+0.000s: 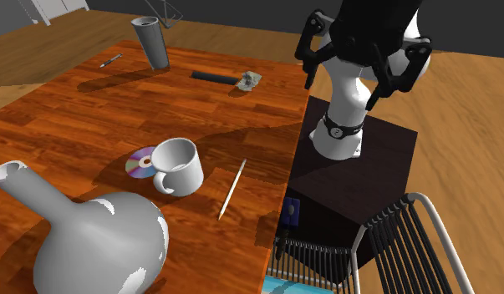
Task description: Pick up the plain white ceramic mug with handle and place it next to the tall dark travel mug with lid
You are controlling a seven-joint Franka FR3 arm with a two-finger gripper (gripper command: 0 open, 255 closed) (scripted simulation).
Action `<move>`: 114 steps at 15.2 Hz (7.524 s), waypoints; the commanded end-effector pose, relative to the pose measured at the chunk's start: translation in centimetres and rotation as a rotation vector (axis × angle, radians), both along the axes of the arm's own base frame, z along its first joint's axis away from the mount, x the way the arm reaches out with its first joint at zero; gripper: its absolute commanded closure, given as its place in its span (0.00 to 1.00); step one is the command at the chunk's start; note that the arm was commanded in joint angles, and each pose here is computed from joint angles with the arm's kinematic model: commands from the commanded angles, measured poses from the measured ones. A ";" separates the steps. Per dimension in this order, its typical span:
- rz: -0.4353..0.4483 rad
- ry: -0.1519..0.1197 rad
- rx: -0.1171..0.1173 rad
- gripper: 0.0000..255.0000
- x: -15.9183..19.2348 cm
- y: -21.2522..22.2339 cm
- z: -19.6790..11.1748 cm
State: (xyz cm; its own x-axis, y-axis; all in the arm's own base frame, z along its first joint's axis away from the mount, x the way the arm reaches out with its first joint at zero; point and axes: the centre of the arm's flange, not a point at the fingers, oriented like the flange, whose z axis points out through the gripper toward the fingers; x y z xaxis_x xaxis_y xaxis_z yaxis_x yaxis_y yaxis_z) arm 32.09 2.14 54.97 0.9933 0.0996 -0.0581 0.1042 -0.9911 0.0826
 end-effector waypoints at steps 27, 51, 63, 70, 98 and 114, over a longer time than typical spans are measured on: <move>0.022 0.040 0.077 0.00 14.4 -23.7 -17.4; 0.022 0.040 0.077 1.00 14.1 -23.8 -19.8; 0.022 0.040 0.077 1.00 14.1 -23.8 -13.5; 0.022 0.040 0.077 1.00 14.1 -23.8 -9.8; 0.022 0.040 0.077 1.00 14.1 -23.8 5.0; 0.022 0.040 0.077 1.00 3.2 -38.7 6.1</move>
